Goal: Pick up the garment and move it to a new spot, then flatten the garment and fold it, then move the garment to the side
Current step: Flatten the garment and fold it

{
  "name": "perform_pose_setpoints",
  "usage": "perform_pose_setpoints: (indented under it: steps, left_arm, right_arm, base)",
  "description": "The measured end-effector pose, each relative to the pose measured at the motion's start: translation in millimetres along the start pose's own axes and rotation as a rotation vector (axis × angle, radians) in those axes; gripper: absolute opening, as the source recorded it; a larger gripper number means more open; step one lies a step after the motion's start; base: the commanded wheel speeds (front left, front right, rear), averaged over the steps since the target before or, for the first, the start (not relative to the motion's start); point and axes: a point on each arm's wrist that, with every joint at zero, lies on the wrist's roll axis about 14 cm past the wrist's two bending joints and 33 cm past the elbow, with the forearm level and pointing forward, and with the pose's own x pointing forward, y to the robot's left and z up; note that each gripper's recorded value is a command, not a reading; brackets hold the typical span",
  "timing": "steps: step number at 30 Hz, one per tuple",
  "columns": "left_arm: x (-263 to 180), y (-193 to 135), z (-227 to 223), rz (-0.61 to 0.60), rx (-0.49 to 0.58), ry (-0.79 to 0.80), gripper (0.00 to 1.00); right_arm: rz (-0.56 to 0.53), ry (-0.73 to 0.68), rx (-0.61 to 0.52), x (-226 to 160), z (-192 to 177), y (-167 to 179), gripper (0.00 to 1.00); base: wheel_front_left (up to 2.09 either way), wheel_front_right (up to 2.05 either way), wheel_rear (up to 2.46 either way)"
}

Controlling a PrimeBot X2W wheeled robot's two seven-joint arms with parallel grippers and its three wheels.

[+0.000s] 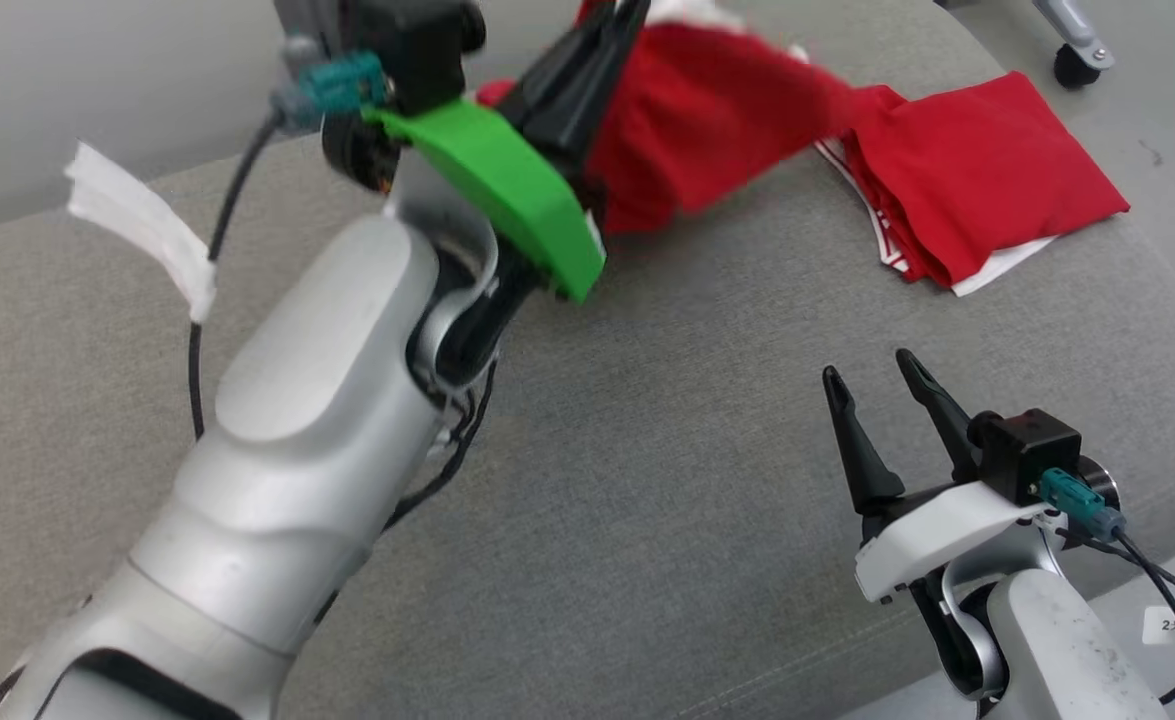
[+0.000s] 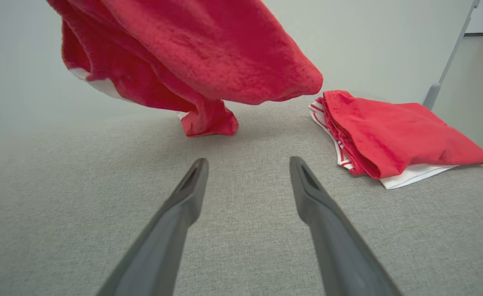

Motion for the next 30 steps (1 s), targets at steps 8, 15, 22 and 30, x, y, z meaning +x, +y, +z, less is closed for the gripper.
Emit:
perform_pose_setpoints:
  steps: [8, 15, 22, 30]
  left_arm:
    - [-117, 47, -130, 0.159, -0.027, 0.413, 0.00]
    - [-191, 90, -142, 0.314, 0.046, 0.462, 0.00]
    - [-243, 116, -136, 0.520, 0.022, 0.404, 0.00]
    - [-266, 115, -127, 0.642, 0.001, 0.304, 1.00]
  right_arm:
    - [0.087, 0.009, 0.002, 18, -1, 27, 1.00]
    - [0.167, 0.016, 0.006, 31, -3, 54, 1.00]
    - [0.214, 0.029, 0.007, 34, -5, 69, 1.00]
    - [0.251, 0.010, 0.001, 32, 4, 80, 1.00]
  base:
    - [0.00, 0.00, 0.00]
    - [0.00, 0.00, 0.00]
    - [0.00, 0.00, 0.00]
    - [0.00, 0.00, 0.00]
